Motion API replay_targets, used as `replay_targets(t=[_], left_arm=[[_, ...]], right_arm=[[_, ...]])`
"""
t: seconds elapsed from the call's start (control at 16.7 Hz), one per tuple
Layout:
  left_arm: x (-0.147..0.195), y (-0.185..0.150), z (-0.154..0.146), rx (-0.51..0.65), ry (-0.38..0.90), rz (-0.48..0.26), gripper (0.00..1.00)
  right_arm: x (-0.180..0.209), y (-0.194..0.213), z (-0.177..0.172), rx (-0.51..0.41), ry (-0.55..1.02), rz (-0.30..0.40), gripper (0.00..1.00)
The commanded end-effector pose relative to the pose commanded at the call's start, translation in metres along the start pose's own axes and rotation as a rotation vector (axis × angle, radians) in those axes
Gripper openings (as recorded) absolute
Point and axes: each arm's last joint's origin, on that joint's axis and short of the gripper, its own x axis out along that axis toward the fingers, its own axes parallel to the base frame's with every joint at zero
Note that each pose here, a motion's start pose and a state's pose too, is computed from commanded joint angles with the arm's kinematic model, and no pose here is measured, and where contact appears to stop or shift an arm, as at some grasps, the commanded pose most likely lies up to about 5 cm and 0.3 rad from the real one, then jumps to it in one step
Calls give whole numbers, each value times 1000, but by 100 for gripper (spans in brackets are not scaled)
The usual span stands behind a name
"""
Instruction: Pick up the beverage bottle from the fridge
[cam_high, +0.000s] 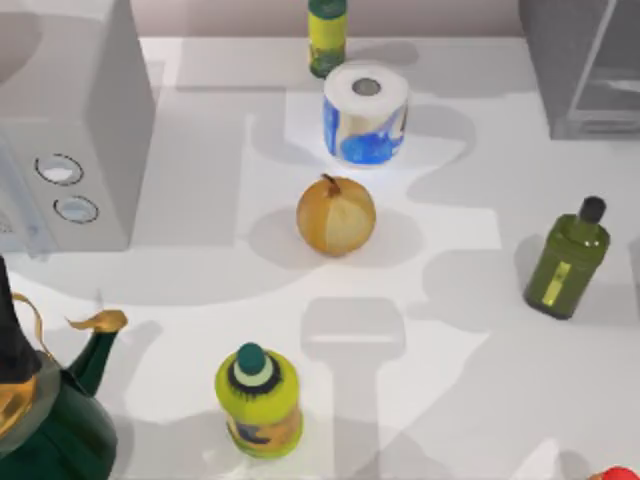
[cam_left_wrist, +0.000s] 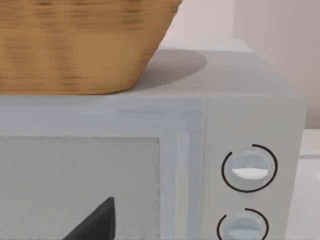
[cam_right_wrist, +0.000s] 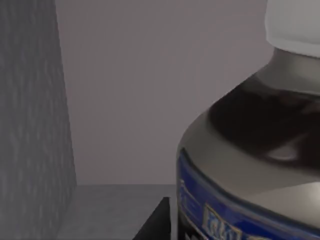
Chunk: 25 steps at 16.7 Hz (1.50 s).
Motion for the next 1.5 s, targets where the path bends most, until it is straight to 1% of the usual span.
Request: replay_targets(t=[0.18, 0.3, 0.72, 0.96, 1.08, 1.26, 1.38, 1.5], left_arm=[[0, 0, 0, 0, 0, 0, 100], [0, 0, 0, 0, 0, 0, 100], [0, 0, 0, 0, 0, 0, 100], [0, 0, 0, 0, 0, 0, 100], [0, 0, 0, 0, 0, 0, 100], [0, 0, 0, 0, 0, 0, 100], [0, 0, 0, 0, 0, 0, 100], [0, 0, 0, 0, 0, 0, 100]], right_arm=[[-35, 0, -5, 3, 13, -4, 0], [-48, 0, -3, 0, 3, -5, 0], [-52, 3, -3, 2, 5, 0, 0], [-72, 13, 16, -5, 6, 0, 0], [-94, 21, 33, -9, 0, -1, 0], [-141, 36, 55, -15, -14, -3, 0], [-179, 46, 62, -15, -23, -4, 0], [-218, 54, 59, -14, -31, -4, 0]])
